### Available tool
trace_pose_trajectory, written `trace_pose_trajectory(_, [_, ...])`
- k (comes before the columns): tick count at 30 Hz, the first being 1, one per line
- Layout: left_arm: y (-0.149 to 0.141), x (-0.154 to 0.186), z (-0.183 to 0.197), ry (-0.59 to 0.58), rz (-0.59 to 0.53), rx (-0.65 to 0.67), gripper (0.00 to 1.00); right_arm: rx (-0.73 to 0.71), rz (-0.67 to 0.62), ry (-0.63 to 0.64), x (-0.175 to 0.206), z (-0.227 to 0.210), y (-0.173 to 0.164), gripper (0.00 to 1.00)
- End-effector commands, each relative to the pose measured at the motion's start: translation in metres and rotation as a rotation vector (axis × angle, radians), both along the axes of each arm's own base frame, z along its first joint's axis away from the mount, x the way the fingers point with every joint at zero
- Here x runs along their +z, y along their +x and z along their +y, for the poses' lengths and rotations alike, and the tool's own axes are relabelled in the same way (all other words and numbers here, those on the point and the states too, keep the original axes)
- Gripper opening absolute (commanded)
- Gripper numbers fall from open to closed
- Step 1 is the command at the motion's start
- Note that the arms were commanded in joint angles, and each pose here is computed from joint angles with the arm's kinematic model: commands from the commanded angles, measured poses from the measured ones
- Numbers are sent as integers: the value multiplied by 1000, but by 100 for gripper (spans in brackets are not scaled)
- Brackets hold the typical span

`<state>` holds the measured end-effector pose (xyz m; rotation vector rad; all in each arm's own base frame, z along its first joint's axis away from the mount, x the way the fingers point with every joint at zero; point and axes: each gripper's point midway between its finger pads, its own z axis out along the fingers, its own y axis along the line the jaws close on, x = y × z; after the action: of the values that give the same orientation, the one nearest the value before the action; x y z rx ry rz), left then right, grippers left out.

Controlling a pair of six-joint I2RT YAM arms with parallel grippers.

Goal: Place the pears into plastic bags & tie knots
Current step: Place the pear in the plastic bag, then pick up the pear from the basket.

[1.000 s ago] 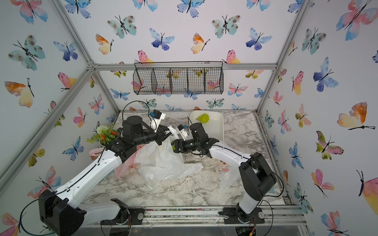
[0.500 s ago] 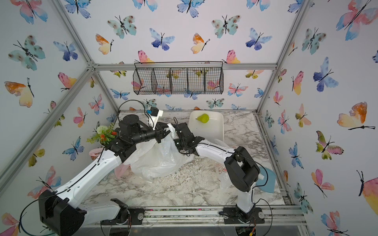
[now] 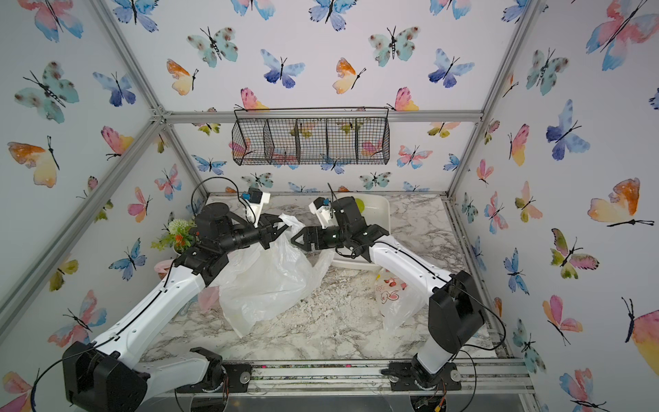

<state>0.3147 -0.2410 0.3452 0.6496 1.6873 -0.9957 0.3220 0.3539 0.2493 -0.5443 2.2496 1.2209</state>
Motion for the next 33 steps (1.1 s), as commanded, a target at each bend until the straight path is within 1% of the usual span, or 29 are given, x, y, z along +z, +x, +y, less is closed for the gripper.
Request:
trace_pose_trajectory(1, [-8,11,0,-23,-39,-26,0,-214,17,-156,-31,-66,41,86])
trace_pose_trajectory(5, [-8,4,0,-29,-19,-22,0,-597,-24,-402,-65,-151,115,87])
trace_pose_trajectory(7, [-7,4,-2,-37,-13,-28,0,-719,1,-422,-81,-173,143,87])
trace_pose_trajectory(8, [-8,6,-3,-39,-15,-31,0,-787,-2,-408,-87,-182,161,87])
trace_pose_trajectory(11, [-9,9,-4,-44,-16,-40,0,-879,-32,-386,-99,-184,201,88])
trace_pose_trajectory(13, [-9,7,-5,-41,-14,-45,0,-894,-36,-362,-111,-176,223,89])
trace_pose_trajectory(16, [-9,4,-6,-34,-8,-48,0,-870,-37,-302,-125,-158,250,88])
trace_pose_trajectory(19, [-9,0,-6,-25,-1,-45,0,-871,-22,-304,-151,-151,269,88])
trace_pose_trajectory(22, [-10,-3,-7,-19,5,-50,0,-884,1,-342,-180,-152,283,88])
trace_pose_trajectory(26, [-11,-6,-8,-11,16,-54,0,-888,-30,-312,-191,-149,298,89])
trace_pose_trajectory(30, [-11,-8,-8,-10,26,-55,0,-863,-9,-326,-213,-143,313,87])
trace_pose_trajectory(33, [-12,-6,-9,-14,28,-56,0,-881,-21,-296,-216,-149,318,84])
